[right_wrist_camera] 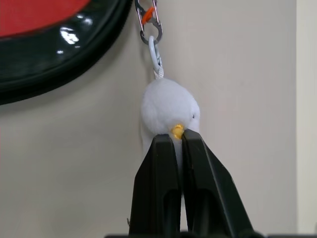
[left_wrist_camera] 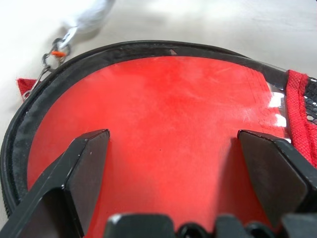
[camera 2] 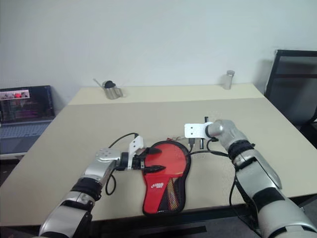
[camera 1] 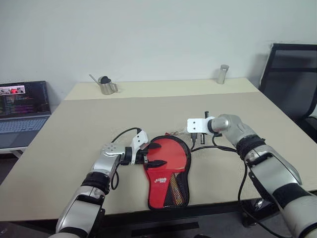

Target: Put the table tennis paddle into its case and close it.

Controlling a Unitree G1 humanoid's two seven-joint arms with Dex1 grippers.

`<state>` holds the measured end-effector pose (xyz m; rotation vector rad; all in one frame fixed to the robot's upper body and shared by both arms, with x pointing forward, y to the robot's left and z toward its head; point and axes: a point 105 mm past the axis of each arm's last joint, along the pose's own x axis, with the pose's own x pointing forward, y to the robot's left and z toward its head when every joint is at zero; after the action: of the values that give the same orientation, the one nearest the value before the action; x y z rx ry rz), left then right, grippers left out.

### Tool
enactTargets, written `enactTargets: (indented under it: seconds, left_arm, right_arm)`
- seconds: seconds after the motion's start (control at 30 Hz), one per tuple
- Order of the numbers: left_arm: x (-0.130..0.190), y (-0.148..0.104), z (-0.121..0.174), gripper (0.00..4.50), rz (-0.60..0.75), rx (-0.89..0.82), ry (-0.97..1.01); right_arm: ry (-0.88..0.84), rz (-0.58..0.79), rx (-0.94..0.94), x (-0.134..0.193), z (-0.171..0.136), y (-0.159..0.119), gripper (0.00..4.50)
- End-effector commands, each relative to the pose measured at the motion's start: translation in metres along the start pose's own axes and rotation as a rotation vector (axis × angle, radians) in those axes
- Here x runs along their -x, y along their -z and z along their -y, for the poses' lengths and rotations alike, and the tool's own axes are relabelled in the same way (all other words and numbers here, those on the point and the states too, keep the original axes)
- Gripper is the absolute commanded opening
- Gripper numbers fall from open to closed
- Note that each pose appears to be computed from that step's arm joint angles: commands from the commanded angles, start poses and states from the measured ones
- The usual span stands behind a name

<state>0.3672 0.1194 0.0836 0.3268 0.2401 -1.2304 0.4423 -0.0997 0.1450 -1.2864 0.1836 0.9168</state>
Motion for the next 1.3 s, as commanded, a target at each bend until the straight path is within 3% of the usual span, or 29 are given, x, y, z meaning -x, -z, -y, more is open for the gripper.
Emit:
enactTargets:
  seconds: [0.03, 0.37, 0.57, 0.93, 1.3]
  left_arm:
    - [-0.008, 0.038, 0.02, 4.5, -0.126, 0.07, 0.074]
    - [-0.019, 0.034, 0.024, 4.5, -0.127, 0.069, 0.119]
    - [-0.024, 0.034, 0.024, 4.5, -0.133, 0.062, 0.129]
    - [-0.036, 0.03, 0.025, 4.5, -0.127, 0.059, 0.149]
    - [-0.044, 0.025, 0.023, 4.5, -0.131, 0.039, 0.156]
  right_arm:
    - [0.026, 0.026, -0.031, 0.019, 0.009, 0.0, 0.01]
    - [-0.027, -0.075, -0.114, 0.08, -0.026, 0.039, 0.01]
    - [-0.105, -0.092, -0.14, 0.11, -0.053, 0.04, 0.01]
    - [-0.338, 0.013, -0.221, 0.138, -0.147, -0.017, 0.01]
    - [-0.609, 0.052, -0.287, 0.178, -0.211, -0.041, 0.01]
